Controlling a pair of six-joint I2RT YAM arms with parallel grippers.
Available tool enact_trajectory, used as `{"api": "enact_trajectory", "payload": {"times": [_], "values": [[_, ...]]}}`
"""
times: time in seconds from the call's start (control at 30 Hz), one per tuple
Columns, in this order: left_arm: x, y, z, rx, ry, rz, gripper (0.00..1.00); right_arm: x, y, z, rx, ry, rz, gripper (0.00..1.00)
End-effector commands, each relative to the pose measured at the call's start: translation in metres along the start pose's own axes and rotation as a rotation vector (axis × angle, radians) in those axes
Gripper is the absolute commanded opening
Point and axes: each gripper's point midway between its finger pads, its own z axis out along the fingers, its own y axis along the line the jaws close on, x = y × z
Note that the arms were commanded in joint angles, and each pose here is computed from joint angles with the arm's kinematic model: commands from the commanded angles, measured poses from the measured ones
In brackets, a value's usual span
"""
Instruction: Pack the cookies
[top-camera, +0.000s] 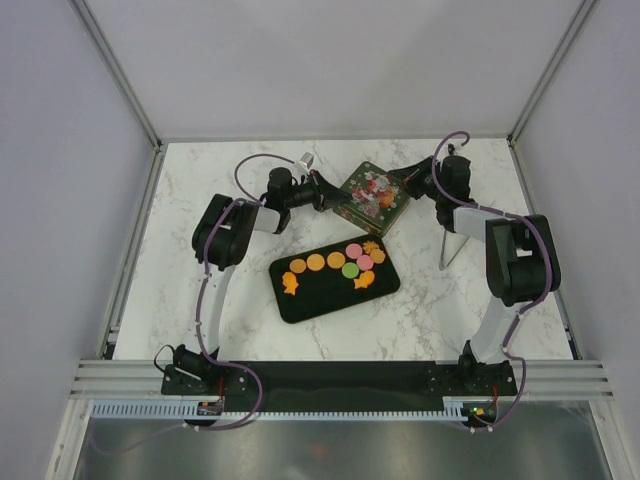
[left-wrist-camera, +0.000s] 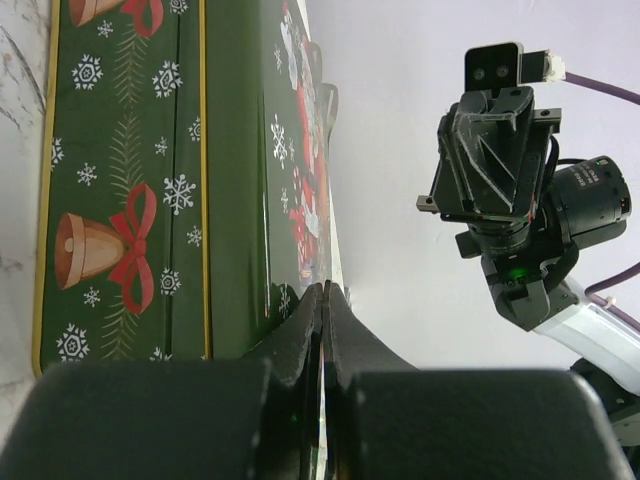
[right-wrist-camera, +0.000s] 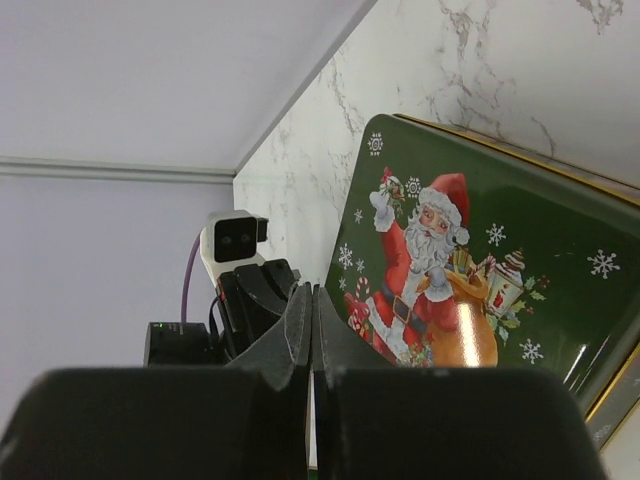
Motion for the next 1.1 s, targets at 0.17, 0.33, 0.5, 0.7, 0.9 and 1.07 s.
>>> {"api": "enact_trajectory", "payload": {"times": [0.17, 0.33, 0.5, 0.7, 0.9, 1.07], "values": [[-0.012, -0.044, 0.0, 0.054, -0.001, 0.113, 0.02, -0.007, 0.015, 0.002, -0.066, -0.006, -0.06, 0.0], [-0.027, -0.1, 0.002, 0.146, -0.017, 0.212, 0.02, -0.011, 0.023, 0.002, -0.08, -0.003, -0.064, 0.0], [-0.036, -0.105, 0.011, 0.147, -0.014, 0.214, 0.02, -0.012, 0.024, 0.001, -0.085, -0.004, -0.064, 0.0], [-0.033, -0.05, 0.022, 0.042, -0.012, 0.089, 0.02, -0.01, 0.019, 0.0, -0.075, 0.001, -0.062, 0.0], [-0.011, 0.015, 0.017, -0.108, -0.001, -0.023, 0.02, -0.005, 0.011, 0.0, -0.063, 0.009, -0.059, 0.0], [-0.002, 0.029, 0.016, -0.11, 0.018, -0.034, 0.02, -0.003, 0.008, -0.001, -0.064, 0.013, -0.055, 0.0]]}}
